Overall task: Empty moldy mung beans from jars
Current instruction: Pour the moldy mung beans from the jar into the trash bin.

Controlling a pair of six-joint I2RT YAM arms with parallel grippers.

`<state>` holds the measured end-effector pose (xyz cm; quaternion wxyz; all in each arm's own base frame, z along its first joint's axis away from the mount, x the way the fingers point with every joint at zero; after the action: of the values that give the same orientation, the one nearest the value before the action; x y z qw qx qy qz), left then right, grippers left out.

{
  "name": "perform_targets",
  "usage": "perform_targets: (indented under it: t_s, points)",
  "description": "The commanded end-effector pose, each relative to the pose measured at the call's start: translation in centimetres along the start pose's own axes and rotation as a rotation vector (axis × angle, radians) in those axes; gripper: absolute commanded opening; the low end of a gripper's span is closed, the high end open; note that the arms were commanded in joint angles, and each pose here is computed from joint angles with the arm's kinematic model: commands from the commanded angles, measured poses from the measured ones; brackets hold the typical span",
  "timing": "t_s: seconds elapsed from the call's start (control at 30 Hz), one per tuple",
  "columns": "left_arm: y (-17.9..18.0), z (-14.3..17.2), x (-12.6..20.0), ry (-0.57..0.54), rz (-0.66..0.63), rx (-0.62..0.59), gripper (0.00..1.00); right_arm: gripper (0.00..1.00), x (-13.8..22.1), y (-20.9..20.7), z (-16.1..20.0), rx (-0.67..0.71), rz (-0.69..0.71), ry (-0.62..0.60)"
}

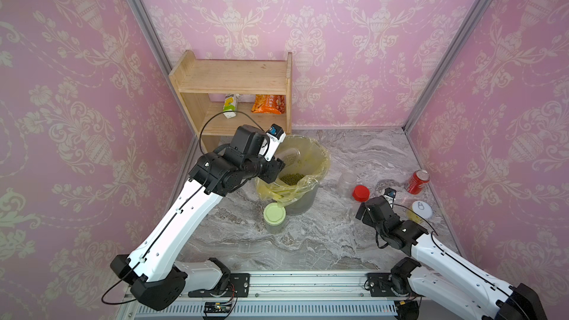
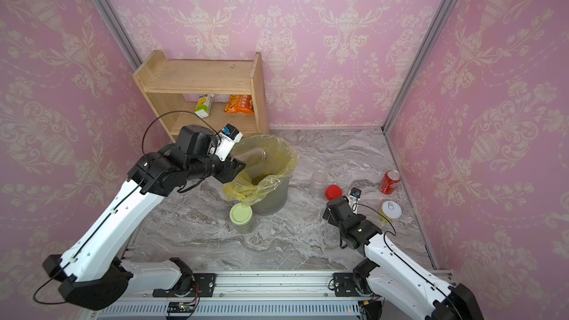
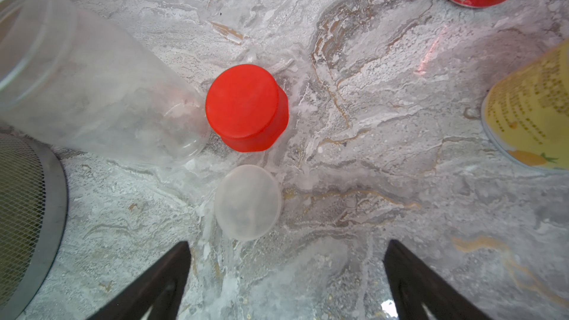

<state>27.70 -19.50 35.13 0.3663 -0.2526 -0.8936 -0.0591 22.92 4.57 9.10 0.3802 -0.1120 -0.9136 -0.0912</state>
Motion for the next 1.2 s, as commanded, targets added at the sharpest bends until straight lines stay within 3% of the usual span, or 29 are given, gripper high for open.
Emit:
perform_targets:
  t_s: [0.0, 0.2, 0.37, 0.6, 0.77, 0.83, 1.0, 1.17]
  points:
    - [1.3, 0.9, 0.1, 0.089, -0.112, -0.069, 0.34, 1.00, 0.5, 0.3, -0.2, 0.009, -0.031, -0.007]
    - [1.1, 0.3, -0.2, 0.133, -0.170, -0.116, 0.34, 1.00, 1.1, 0.3, -0.6, 0.019, -0.049, -0.020]
    - [1.1, -0.7, 0.8, 0.084, -0.176, -0.111, 0.35, 1.00, 1.4, 0.8, -0.6, 0.027, -0.080, -0.015]
    - [1.7, -1.7, -1.0, 0.079, -0.225, -0.141, 0.33, 1.00, 1.4, 1.4, -1.1, 0.032, -0.094, -0.020]
    - [0.8, -1.2, 1.9, -0.025, -0.137, -0.046, 0.36, 1.00, 1.5, 1.7, -0.9, -0.005, -0.136, -0.032]
    - [0.3, -2.1, 1.4, -0.066, -0.112, -0.042, 0.37, 1.00, 1.7, 1.9, -1.0, -0.009, -0.153, -0.032]
    - [-1.4, -3.7, -1.9, 0.046, -0.054, -0.063, 0.35, 1.00, 1.7, 2.2, -1.2, 0.021, -0.142, -0.014]
    - [-0.4, -2.1, -0.3, 0.006, -0.089, -0.053, 0.35, 1.00, 1.7, 2.1, -1.1, 0.018, -0.142, -0.018]
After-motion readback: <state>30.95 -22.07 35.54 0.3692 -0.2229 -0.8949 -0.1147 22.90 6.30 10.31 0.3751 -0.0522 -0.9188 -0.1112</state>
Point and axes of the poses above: each gripper's point midway between its finger pads, its own x axis back along the fingers, its own y axis along the line the jaws close on, z = x × y, the point moved 1 cm from there along x, back along the fingers, and after that the axes turned 8 degrees about x, right-handed, at the moved point
